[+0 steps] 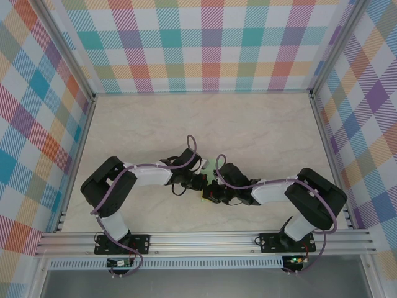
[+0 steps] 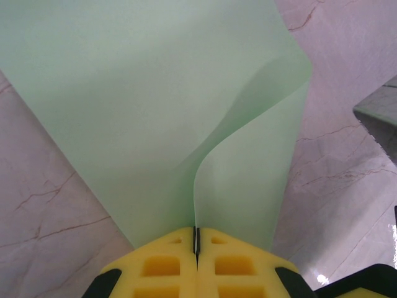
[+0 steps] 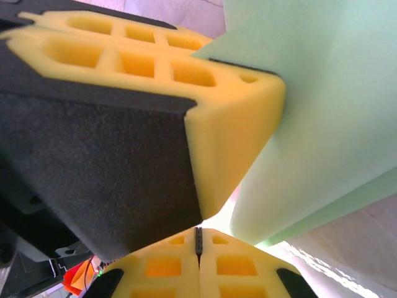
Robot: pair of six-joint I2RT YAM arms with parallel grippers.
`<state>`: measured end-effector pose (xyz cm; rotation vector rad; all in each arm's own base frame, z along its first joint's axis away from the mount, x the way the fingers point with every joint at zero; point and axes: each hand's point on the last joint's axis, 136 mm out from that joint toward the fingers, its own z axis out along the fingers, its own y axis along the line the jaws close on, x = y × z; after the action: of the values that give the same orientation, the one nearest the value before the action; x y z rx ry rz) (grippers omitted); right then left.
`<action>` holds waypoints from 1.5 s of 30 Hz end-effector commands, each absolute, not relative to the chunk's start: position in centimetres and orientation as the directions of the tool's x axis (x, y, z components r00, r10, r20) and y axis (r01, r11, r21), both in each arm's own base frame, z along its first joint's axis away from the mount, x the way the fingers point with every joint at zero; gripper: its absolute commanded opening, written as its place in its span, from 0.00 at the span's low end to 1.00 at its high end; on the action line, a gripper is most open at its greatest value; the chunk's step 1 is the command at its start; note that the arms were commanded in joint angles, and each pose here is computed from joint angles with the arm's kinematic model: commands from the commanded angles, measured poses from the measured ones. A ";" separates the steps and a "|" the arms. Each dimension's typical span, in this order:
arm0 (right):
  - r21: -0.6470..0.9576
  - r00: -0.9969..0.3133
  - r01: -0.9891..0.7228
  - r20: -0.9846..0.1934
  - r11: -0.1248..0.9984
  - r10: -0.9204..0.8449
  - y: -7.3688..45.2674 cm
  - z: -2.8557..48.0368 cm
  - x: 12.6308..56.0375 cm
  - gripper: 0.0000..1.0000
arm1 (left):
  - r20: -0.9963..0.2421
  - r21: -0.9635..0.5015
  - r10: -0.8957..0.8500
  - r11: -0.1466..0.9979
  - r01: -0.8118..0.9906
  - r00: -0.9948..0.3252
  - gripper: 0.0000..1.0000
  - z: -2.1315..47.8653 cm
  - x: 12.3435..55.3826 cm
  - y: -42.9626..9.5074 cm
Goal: Fold a paper plane with a square sheet of paper (pick it up from the middle)
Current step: Third fold the triangle at the center of the table.
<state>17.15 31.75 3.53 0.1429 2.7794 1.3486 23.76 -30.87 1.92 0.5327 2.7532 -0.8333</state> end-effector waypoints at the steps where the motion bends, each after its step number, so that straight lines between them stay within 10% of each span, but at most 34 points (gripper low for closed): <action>1: 0.799 -0.996 0.058 0.002 0.599 0.093 32.3 3.5 16.9 0.00 | -0.234 -0.460 0.301 0.803 0.378 -0.925 0.04 -0.3 22.9 -29.6; 45: 0.791 -0.987 0.043 -0.059 0.610 0.146 30.4 3.7 19.7 0.00 | -0.213 -0.466 0.315 0.799 0.379 -0.925 0.05 -0.7 22.5 -29.7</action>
<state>18.54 30.23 3.44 0.1743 2.7491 1.3382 23.73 -31.25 1.90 0.5453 2.7578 -0.8566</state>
